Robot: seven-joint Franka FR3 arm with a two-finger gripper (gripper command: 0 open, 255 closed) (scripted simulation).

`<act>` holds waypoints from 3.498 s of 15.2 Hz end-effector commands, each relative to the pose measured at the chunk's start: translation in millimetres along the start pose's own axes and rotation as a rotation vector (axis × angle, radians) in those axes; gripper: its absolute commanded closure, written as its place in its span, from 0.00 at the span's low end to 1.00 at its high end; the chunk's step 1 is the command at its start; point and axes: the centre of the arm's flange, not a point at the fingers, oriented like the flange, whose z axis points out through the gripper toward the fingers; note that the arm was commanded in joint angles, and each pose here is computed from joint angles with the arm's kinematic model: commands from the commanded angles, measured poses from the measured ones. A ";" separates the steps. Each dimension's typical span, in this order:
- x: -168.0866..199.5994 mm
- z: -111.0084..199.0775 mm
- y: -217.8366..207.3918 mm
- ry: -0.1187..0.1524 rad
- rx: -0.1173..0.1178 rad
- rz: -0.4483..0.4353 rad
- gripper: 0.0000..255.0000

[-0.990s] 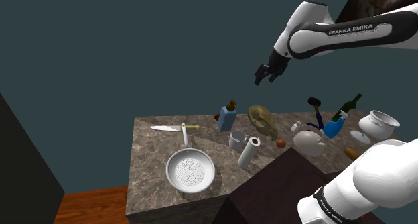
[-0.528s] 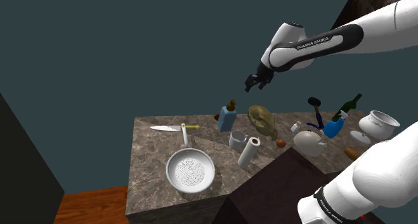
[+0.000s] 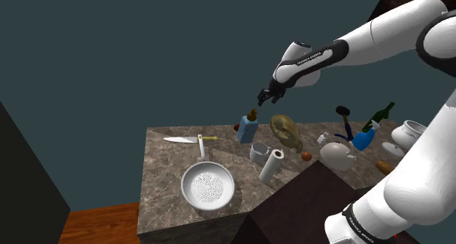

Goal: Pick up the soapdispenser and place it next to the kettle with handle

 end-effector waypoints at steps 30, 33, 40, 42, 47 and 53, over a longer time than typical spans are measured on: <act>43.2 134.0 15.6 0.001 0.009 0.012 1.00; 44.2 129.0 15.8 0.001 0.009 0.012 1.00; 51.8 92.8 17.0 0.001 0.009 0.012 1.00; 54.0 82.5 17.4 0.001 0.009 0.012 1.00; 59.4 56.7 18.3 0.001 0.009 0.012 1.00; 65.9 25.7 19.4 0.001 0.009 0.012 1.00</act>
